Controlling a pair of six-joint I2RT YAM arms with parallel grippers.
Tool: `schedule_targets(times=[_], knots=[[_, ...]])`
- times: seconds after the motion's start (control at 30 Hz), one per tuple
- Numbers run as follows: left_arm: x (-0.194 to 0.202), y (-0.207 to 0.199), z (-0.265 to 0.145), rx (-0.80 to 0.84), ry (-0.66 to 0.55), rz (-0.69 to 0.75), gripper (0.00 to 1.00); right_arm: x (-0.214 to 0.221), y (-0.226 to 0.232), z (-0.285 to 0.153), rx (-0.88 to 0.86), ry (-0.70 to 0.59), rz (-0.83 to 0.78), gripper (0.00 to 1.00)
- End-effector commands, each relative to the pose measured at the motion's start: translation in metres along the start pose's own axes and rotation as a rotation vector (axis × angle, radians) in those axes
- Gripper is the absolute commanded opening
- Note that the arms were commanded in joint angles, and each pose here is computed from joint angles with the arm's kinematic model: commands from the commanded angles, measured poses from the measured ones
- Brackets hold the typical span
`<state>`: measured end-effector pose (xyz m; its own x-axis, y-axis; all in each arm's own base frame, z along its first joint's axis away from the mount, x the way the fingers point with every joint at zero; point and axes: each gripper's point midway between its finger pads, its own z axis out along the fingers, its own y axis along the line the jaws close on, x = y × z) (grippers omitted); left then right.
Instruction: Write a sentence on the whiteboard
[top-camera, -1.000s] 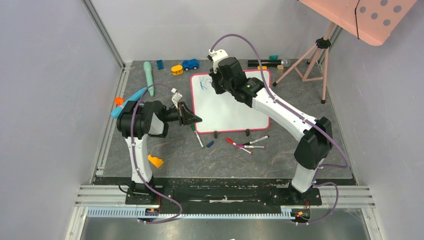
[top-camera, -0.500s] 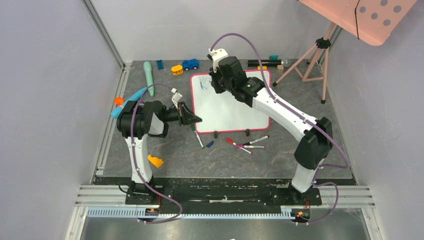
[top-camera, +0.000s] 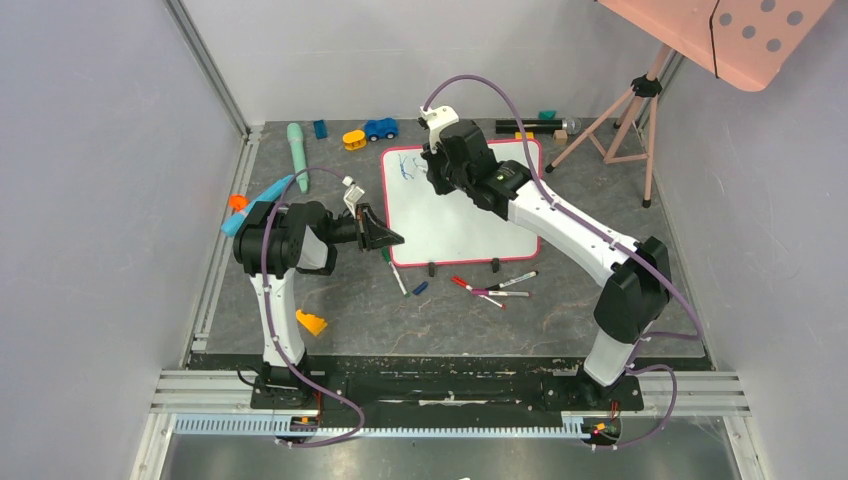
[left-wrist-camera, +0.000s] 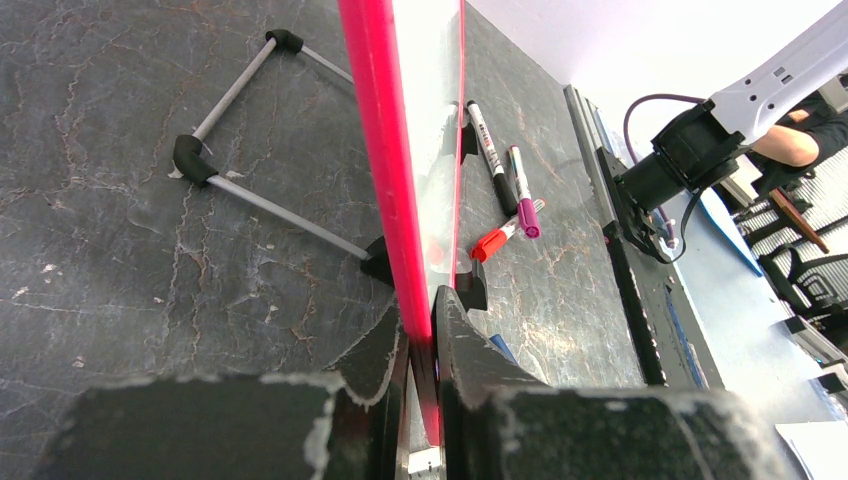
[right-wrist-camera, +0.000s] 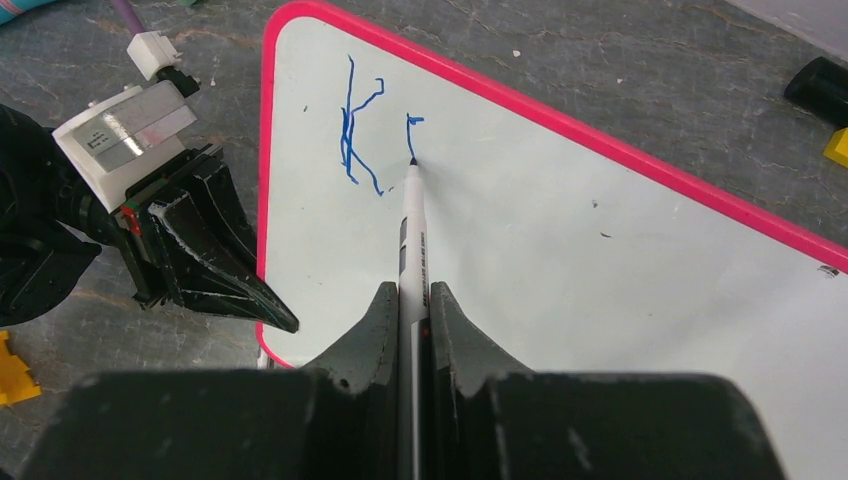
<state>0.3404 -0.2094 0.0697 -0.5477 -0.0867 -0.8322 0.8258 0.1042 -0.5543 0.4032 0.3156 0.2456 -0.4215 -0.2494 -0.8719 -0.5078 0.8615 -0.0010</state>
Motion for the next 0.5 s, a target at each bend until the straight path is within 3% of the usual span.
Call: schedule_targets(times=[0.0, 0.47], knots=[[0.003, 0.001, 0.000, 0.038, 0.011, 0.178, 0.02, -0.024, -0.002, -0.009, 0.003, -0.077, 0.017, 0.00], [0.003, 0.001, 0.000, 0.037, 0.011, 0.177, 0.02, -0.010, -0.002, -0.007, -0.001, -0.042, 0.009, 0.00]])
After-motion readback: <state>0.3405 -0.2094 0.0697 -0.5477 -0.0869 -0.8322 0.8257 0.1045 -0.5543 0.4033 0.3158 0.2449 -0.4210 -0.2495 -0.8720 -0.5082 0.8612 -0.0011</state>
